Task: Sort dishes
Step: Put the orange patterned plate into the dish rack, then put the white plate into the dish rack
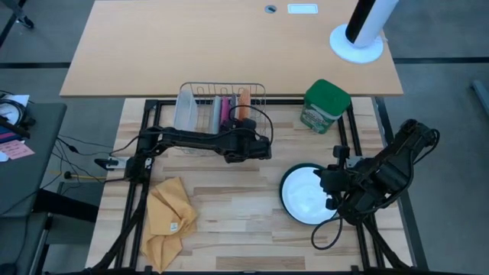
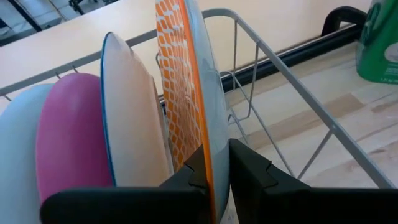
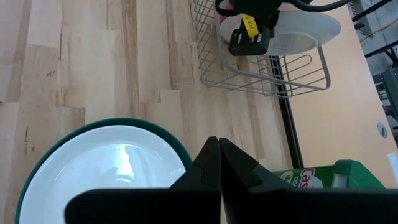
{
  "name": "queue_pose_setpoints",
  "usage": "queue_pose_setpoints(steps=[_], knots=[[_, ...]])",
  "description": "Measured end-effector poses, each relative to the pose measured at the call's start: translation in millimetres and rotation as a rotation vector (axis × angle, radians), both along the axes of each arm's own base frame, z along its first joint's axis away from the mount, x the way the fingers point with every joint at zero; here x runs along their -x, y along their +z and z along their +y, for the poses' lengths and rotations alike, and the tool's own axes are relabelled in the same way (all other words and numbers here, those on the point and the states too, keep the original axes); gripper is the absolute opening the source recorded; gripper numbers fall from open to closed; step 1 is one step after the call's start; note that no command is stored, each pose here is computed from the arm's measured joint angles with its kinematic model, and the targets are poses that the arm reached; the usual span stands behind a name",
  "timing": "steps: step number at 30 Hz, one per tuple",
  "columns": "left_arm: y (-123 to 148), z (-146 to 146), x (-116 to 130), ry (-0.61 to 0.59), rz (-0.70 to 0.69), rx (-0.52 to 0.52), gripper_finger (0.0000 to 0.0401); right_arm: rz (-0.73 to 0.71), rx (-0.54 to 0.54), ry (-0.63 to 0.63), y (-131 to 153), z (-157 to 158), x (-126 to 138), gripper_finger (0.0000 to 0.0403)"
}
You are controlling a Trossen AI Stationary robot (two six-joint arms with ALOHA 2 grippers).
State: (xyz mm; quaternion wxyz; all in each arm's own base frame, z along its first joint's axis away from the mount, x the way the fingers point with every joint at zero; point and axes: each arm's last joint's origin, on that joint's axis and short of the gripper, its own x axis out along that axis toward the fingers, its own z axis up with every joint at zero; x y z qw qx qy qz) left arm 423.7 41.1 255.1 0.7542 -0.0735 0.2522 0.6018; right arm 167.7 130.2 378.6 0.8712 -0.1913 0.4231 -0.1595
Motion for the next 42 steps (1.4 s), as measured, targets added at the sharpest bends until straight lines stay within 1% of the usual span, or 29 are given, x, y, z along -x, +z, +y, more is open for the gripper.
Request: queue_pose_setpoints(steps=[5, 12, 17, 19, 24, 26, 29, 36, 42], knots=[[-1, -2, 4, 0.018, 0.026, -0.015, 0.003, 0.002, -0.001, 0.001, 0, 0, 0, 0.0], [0, -9, 5, 0.011, 0.035, -0.048, 0.003, 0.003, -0.001, 0.002, 0, 0, 0, 0.0], [-1, -9, 5, 0.006, 0.049, -0.033, 0.0033, 0.003, -0.002, 0.002, 0, 0, 0, 0.0], [-2, -7, 7, 0.011, 0.065, -0.032, 0.0044, 0.003, -0.002, 0.002, 0, 0, 0, 0.0], [-3, -5, 12, 0.03, 0.103, -0.047, 0.009, 0.003, -0.002, 0.002, 0, 0, 0, 0.0], [-3, -6, 13, 0.036, 0.114, -0.072, 0.0106, 0.003, -0.002, 0.002, 0, 0, 0, 0.0], [-2, -6, 13, 0.033, 0.123, -0.073, 0.0124, 0.003, -0.002, 0.002, 0, 0, 0, 0.0], [-2, -9, 13, 0.026, 0.124, -0.08, 0.0134, 0.003, -0.003, 0.001, 0, 0, 0, 0.0], [4, -31, 13, -0.014, 0.118, -0.154, 0.0134, 0.003, -0.003, 0.001, 0, 0, 0, 0.0]])
